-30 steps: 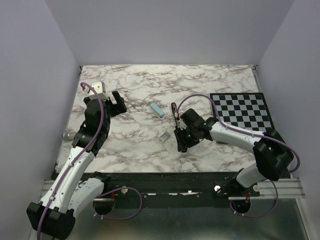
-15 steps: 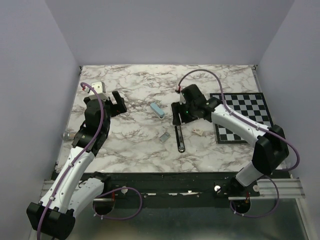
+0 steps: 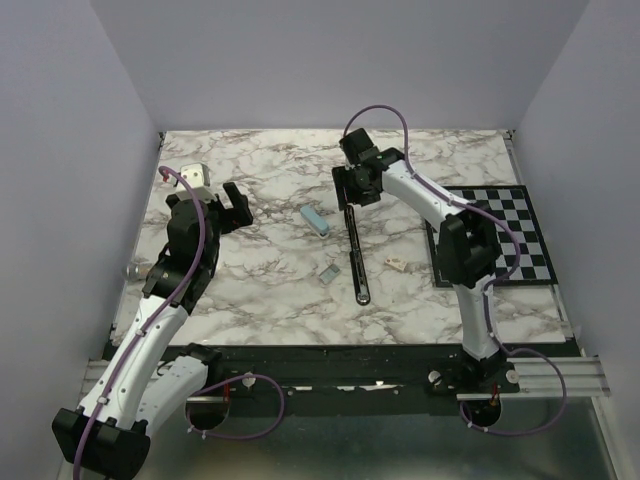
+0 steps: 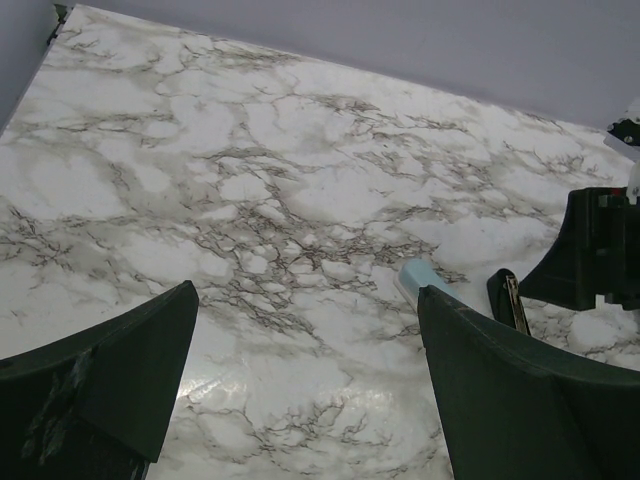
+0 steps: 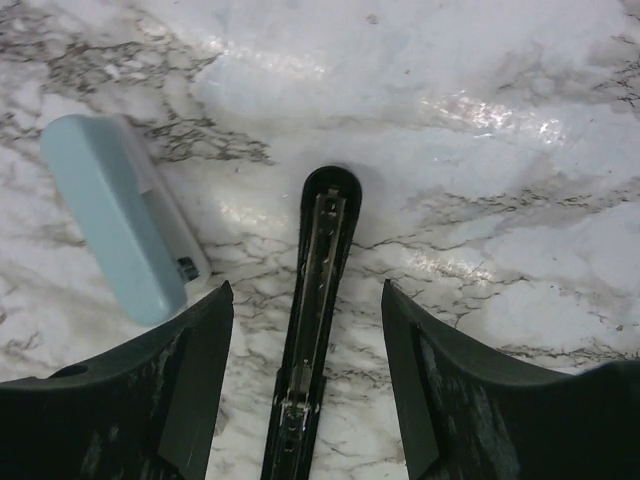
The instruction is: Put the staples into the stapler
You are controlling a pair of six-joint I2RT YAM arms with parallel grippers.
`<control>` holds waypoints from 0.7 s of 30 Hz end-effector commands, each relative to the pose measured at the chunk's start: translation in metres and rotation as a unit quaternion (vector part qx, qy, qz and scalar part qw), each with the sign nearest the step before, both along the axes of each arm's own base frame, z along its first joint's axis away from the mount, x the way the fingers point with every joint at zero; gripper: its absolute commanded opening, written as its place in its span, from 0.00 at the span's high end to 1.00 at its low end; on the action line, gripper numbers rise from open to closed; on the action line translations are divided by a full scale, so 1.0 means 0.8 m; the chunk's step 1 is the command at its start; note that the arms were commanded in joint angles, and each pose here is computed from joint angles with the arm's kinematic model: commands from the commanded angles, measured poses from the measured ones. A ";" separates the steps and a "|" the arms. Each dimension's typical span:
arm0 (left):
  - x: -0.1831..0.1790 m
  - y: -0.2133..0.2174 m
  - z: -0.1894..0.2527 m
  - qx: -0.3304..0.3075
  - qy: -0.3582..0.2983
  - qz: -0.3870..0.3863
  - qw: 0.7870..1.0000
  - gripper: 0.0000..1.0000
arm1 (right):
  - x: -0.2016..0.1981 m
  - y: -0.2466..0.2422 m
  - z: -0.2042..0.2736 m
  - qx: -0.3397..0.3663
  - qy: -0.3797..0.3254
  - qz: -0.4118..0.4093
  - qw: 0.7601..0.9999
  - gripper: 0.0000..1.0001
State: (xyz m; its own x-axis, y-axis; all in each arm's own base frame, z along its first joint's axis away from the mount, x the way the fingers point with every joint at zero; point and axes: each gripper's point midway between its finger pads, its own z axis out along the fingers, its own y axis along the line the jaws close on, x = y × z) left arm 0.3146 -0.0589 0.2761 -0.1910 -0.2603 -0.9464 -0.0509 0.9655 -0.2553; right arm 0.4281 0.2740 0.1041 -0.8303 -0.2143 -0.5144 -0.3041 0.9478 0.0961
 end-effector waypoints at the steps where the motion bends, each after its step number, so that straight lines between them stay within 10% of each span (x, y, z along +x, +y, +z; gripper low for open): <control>1: -0.001 -0.005 0.010 -0.004 -0.014 -0.015 1.000 0.01 | 0.018 -0.012 -0.018 -0.028 0.016 -0.017 0.999 0.33; 21: 0.003 -0.080 -0.020 -0.033 0.032 -0.143 0.989 0.01 | 0.030 -0.001 -0.104 -0.031 0.074 0.001 0.997 0.64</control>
State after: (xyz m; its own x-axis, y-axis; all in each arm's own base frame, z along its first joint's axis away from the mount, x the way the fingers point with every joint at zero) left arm 0.3207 -0.0934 0.2605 -0.2825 -0.2432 -0.9279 0.0967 0.9552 -0.2797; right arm 0.4542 0.2752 0.0267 -0.8868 -0.2359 -0.3974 -0.2878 0.9547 0.0753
